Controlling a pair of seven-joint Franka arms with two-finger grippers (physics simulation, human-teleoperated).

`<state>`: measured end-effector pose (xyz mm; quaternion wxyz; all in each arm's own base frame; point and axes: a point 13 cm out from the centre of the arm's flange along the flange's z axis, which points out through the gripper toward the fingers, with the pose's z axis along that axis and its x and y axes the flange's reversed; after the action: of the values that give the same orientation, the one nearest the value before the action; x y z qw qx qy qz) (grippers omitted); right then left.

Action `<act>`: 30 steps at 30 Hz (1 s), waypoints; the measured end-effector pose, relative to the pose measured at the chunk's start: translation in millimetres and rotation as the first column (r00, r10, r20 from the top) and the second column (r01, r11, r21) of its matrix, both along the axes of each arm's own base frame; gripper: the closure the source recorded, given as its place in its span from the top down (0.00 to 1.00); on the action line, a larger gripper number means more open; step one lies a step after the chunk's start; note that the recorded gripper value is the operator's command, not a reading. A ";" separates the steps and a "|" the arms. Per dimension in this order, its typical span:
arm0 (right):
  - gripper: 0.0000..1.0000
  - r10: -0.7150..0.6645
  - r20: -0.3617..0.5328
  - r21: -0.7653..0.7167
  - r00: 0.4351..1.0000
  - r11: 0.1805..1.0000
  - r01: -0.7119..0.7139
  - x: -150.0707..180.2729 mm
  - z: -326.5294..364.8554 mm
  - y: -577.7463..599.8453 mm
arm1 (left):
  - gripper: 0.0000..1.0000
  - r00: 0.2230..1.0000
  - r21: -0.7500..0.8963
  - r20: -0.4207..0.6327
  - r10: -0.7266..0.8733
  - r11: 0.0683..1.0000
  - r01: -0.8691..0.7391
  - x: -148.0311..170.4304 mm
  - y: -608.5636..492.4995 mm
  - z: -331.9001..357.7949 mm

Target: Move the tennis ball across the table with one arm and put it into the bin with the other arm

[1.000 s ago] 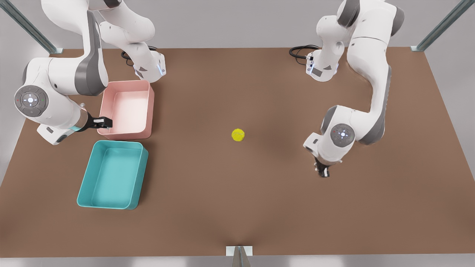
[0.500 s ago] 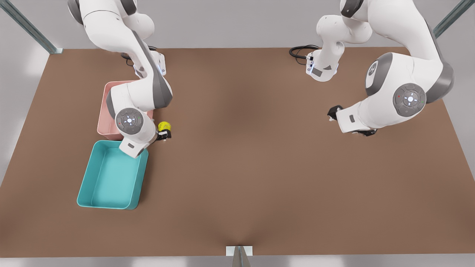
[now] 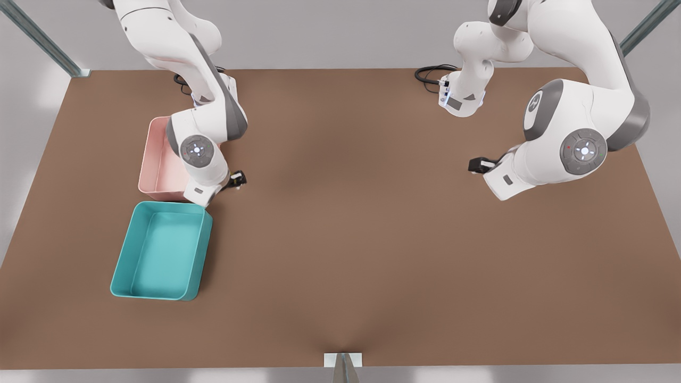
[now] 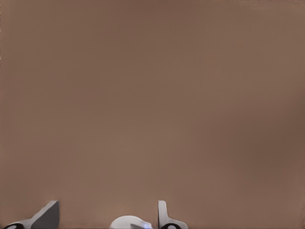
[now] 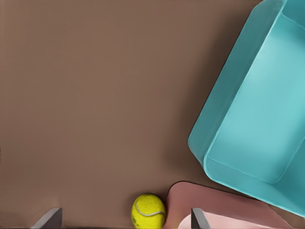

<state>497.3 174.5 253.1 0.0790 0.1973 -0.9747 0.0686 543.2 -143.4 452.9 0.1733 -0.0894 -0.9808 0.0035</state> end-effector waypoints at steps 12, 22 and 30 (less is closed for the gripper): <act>1.00 0.564 -0.124 -0.044 0.816 0.819 -0.573 -24.1 -82.1 -15.2 | 1.00 0.994 0.056 -0.029 0.109 0.993 -0.107 -6.2 0.5 -5.6; 1.00 0.717 -0.169 0.028 0.676 0.689 -0.724 -45.4 -128.4 -37.8 | 1.00 0.987 0.083 -0.041 0.157 0.985 -0.154 -6.3 -0.2 -13.0; 1.00 0.781 -0.151 0.064 0.606 0.620 -0.782 -54.0 -152.9 -54.1 | 1.00 0.983 0.095 -0.043 0.180 0.980 -0.176 -7.3 -1.1 -13.6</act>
<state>443.3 120.5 100.3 0.1217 0.6072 -0.7807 0.0840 535.9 -144.5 439.3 0.2013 0.0067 -0.9792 -0.0230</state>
